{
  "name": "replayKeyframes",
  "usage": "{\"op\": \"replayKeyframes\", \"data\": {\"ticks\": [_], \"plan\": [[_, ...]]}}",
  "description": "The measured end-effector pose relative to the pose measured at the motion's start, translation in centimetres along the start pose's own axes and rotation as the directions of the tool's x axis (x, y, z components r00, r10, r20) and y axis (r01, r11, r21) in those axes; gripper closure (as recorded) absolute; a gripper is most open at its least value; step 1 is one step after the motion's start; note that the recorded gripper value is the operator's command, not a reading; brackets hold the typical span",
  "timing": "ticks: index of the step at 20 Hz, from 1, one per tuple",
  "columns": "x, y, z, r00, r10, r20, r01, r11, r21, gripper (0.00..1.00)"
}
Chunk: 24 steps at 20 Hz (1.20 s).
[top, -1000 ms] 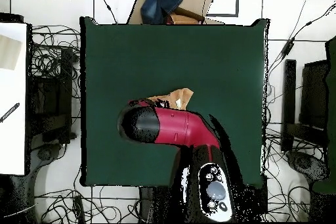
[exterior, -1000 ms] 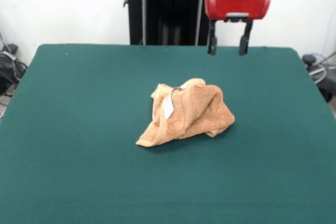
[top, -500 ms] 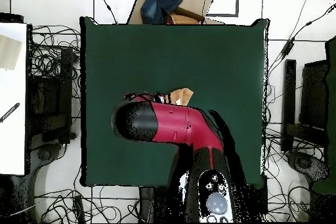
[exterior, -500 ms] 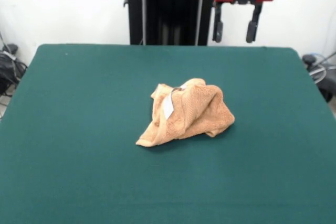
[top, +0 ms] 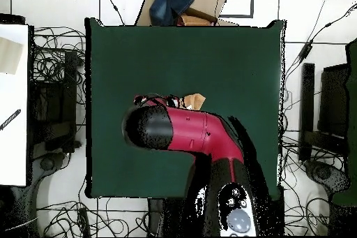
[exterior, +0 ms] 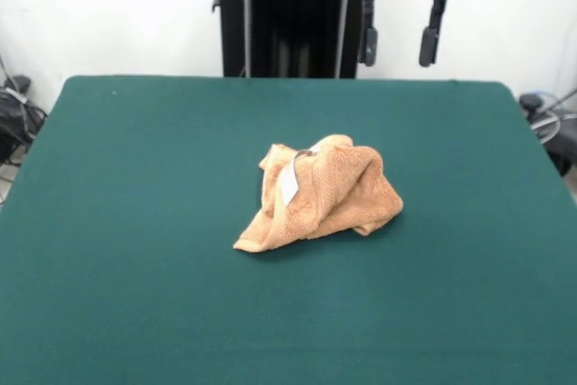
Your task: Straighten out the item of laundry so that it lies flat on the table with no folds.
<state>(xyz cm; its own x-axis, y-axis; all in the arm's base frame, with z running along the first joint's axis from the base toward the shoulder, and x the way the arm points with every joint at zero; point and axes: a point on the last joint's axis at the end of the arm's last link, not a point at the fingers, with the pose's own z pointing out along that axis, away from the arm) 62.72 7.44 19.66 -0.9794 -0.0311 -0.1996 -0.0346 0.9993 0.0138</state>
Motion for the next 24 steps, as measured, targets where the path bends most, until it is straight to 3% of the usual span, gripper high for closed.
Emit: {"op": "replayKeyframes", "data": {"ticks": [24], "plan": [[-0.1, 0.2, 2.3, 1.000, 0.004, -0.030, -0.006, 0.999, -0.054, 0.00]]}}
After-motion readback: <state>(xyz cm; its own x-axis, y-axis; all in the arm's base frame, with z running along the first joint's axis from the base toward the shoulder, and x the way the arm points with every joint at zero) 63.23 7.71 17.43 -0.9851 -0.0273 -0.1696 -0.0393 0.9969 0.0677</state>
